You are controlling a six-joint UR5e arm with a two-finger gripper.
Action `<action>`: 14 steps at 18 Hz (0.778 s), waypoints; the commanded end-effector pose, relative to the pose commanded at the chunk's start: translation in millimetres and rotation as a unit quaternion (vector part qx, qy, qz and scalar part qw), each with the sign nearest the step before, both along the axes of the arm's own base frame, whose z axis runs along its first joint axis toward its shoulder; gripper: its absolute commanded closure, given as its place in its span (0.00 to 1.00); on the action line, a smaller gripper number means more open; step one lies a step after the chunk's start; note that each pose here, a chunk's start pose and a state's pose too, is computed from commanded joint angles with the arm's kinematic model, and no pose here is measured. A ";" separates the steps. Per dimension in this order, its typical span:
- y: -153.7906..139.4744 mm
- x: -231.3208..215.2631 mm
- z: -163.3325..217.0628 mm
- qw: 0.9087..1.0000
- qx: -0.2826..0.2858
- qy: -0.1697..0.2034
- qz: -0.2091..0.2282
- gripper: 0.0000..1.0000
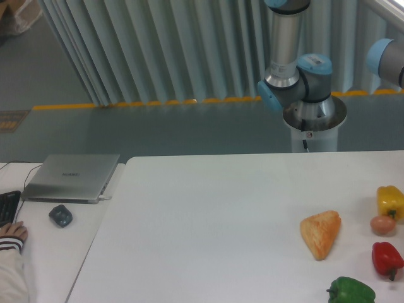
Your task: Place the triangular bread in the basket
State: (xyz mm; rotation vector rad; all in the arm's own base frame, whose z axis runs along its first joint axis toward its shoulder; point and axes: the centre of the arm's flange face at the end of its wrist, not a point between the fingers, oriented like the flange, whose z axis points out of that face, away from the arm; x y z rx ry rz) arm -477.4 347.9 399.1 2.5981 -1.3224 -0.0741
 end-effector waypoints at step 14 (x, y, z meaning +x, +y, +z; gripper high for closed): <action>35.6 38.8 -12.9 0.988 0.082 -0.031 0.124 0.00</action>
